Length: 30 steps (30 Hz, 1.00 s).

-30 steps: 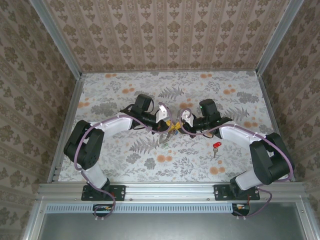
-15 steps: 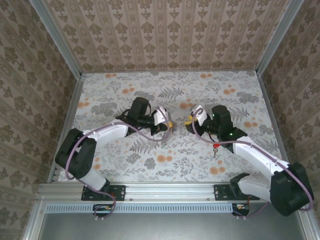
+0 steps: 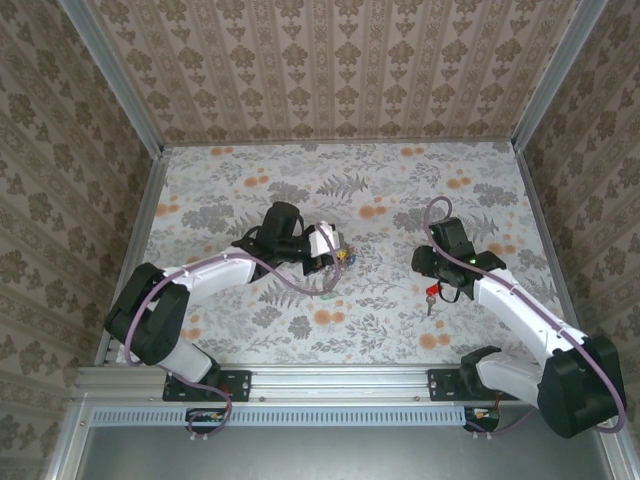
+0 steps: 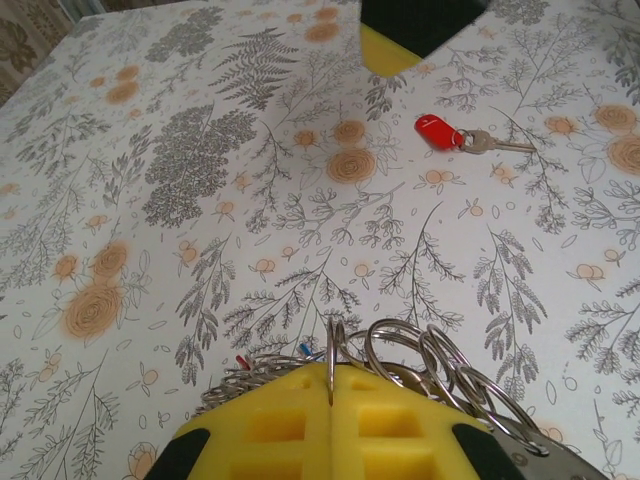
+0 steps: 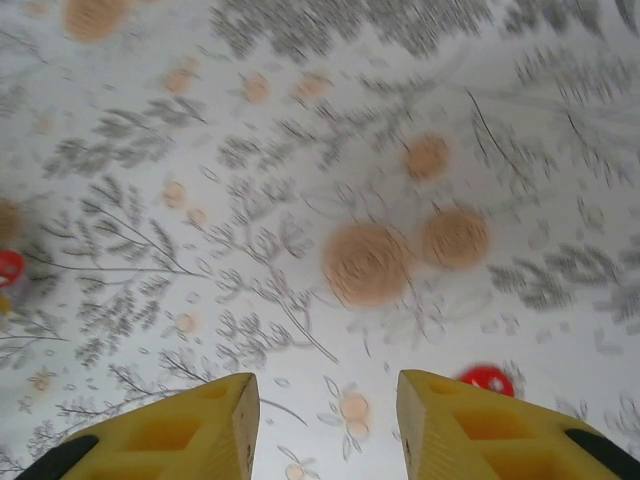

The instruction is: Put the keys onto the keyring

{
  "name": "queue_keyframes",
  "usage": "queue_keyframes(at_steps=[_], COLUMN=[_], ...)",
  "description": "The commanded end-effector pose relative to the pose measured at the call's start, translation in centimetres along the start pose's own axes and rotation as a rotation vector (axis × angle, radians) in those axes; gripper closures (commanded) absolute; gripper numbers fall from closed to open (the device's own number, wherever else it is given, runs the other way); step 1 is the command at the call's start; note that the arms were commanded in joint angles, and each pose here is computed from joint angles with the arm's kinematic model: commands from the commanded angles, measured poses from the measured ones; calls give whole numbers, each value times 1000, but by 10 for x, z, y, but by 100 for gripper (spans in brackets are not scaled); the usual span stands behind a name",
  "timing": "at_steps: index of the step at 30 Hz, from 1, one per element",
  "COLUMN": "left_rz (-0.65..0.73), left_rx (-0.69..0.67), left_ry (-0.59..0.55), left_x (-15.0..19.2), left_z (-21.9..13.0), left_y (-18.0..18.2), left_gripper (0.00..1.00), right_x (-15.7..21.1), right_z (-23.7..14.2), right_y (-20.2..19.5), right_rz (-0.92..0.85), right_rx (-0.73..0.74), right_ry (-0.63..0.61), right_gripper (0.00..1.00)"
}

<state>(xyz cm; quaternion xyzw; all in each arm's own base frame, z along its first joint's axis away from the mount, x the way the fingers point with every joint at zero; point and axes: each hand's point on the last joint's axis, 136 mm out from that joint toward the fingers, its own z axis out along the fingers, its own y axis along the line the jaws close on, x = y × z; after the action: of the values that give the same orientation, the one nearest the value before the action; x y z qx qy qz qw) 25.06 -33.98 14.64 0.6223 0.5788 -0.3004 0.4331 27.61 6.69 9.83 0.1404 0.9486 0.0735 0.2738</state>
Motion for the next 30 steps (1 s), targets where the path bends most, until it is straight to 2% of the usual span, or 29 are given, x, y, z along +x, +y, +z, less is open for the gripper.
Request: queue_keyframes(at_steps=[1,2,10,15,19,23,30], left_rz=[46,55,182,250,263,232,44], left_rx=[-41,-82,-158,-217,-236,-226,-146], left_ry=[-82,-71,-55,-5,4,15,-53], left_x=[-21,-20,-25,-20,-20,-18,-17], left_z=[-6,-7,-7,-4,-5,-4,-8], left_y=[1,5,-1,-2,0,2,7], left_gripper=[100,100,100,100,100,100,100], right_x=[20,23,30,35,36,40,56], right_z=[0,1,0,-2,-3,0,12], right_y=[-16,-16,-22,-30,-33,-31,-33], right_rz=[111,112,160,188,200,205,197], right_rx=[76,75,76,99,111,107,155], right_ry=[90,99,100,103,99,129,246], right_gripper=[57,57,57,57,58,56,56])
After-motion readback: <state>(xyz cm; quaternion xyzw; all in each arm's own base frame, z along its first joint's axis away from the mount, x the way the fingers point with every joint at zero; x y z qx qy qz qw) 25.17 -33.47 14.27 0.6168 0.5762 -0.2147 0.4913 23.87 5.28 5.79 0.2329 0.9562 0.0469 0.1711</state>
